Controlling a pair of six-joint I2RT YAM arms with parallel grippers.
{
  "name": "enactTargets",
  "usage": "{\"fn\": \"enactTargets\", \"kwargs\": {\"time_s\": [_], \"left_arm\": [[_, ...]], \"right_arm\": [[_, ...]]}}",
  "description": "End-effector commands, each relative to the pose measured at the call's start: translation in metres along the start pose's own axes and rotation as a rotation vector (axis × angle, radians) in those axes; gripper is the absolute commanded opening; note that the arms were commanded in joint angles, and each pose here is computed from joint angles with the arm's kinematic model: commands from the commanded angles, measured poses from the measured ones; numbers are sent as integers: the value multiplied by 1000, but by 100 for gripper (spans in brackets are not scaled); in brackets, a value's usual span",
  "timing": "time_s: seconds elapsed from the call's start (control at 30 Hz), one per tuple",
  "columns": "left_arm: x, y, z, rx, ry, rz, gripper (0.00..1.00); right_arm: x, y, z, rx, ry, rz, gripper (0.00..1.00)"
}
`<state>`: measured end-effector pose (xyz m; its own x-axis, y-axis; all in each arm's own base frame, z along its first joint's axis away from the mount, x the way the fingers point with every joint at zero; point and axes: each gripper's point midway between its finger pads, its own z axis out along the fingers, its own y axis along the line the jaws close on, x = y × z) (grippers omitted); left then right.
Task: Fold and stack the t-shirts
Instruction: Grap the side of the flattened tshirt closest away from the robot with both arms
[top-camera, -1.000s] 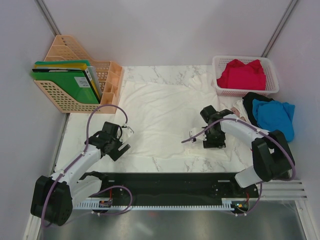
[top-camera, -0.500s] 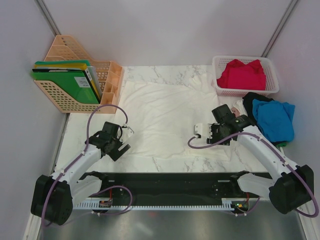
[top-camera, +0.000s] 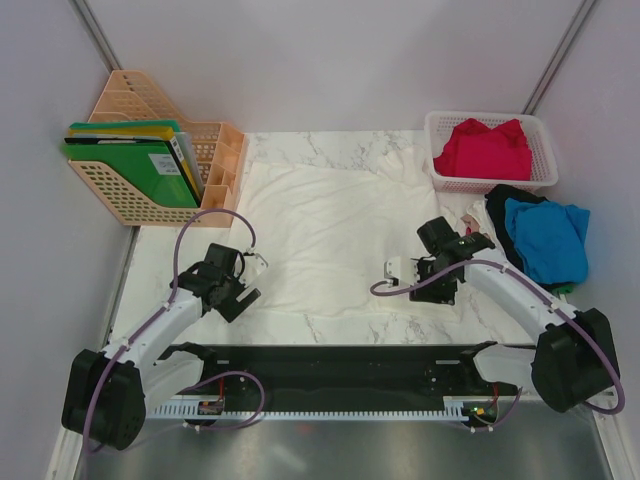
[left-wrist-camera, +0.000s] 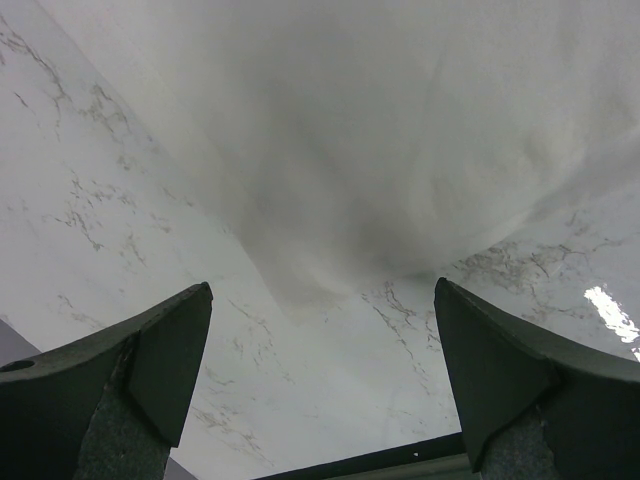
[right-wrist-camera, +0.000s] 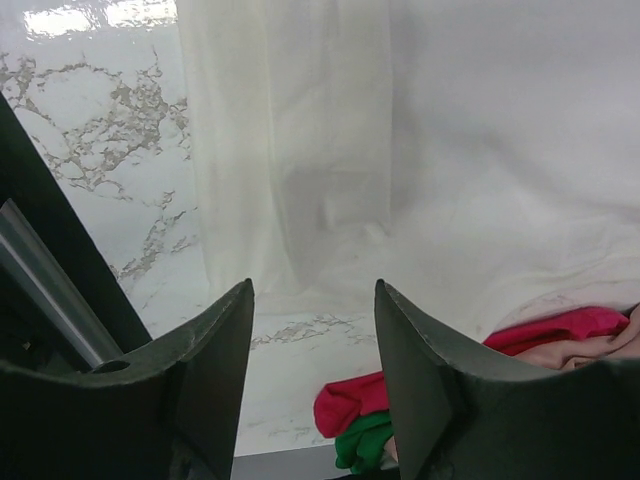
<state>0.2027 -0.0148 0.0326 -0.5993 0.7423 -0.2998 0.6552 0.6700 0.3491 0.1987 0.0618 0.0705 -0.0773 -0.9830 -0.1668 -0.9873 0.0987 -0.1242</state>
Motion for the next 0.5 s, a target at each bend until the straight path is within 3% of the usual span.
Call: {"fn": "enactTargets", "kwargs": {"time_s": [0.0, 0.23, 0.4, 0.47], "left_arm": [[-1, 2, 0, -13, -4, -33, 99], [-1, 2, 1, -11, 2, -32, 99], [-1, 2, 2, -8, 2, -32, 99], [-1, 2, 2, -7, 3, -31, 99]], "right_arm": [[-9, -1, 8, -19, -38, -1, 59], [-3, 6, 17, -60, -8, -3, 61], [2, 12, 19, -67, 0, -15, 76], [3, 12, 21, -64, 0, -16, 77]]}}
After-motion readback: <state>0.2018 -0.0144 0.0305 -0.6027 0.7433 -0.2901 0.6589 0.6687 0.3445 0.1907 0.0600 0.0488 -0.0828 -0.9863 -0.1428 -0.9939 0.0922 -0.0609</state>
